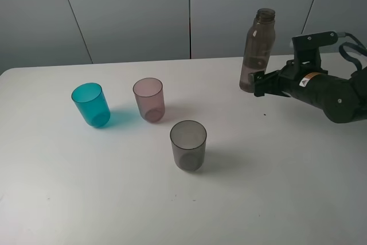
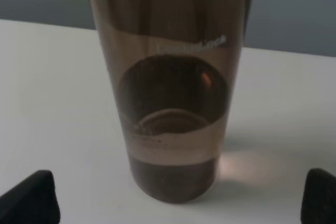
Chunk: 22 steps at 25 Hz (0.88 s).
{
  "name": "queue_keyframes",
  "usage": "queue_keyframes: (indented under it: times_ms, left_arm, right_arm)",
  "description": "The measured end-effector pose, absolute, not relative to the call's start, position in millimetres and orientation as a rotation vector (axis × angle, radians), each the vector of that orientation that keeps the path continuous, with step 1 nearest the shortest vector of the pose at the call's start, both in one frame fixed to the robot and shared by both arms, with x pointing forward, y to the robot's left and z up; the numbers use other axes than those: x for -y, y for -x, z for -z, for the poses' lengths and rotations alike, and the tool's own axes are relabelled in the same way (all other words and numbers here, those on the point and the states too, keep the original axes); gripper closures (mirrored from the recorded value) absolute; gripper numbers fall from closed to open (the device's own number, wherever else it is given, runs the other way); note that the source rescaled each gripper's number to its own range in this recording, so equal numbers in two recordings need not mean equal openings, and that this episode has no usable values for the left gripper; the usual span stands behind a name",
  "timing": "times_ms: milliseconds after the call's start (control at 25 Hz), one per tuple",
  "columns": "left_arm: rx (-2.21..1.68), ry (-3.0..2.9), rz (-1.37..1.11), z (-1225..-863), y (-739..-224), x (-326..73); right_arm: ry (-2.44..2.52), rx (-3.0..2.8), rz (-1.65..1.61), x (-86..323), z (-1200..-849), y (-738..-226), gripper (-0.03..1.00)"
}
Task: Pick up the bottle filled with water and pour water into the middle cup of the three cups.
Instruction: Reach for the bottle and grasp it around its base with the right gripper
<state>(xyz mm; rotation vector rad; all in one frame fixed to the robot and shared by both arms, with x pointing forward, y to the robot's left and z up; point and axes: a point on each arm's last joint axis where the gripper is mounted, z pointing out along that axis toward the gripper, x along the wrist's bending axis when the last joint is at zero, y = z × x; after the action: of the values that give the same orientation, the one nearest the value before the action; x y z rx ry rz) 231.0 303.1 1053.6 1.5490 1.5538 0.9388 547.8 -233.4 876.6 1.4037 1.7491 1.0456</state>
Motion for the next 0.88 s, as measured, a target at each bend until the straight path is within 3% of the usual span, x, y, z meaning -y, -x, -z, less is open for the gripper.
queue_keyframes:
  times_ms: [200, 880]
  left_arm:
    - [-1.554, -1.549, -0.939, -1054, -231, -303]
    - [-1.55, -1.555, -0.942, -1054, -231, -303]
  right_arm:
    - [-1.413, -1.762, -1.044, 230, -862, -559, -0.03]
    - [-1.365, -1.696, -1.108, 220, -860, -606, -0.03]
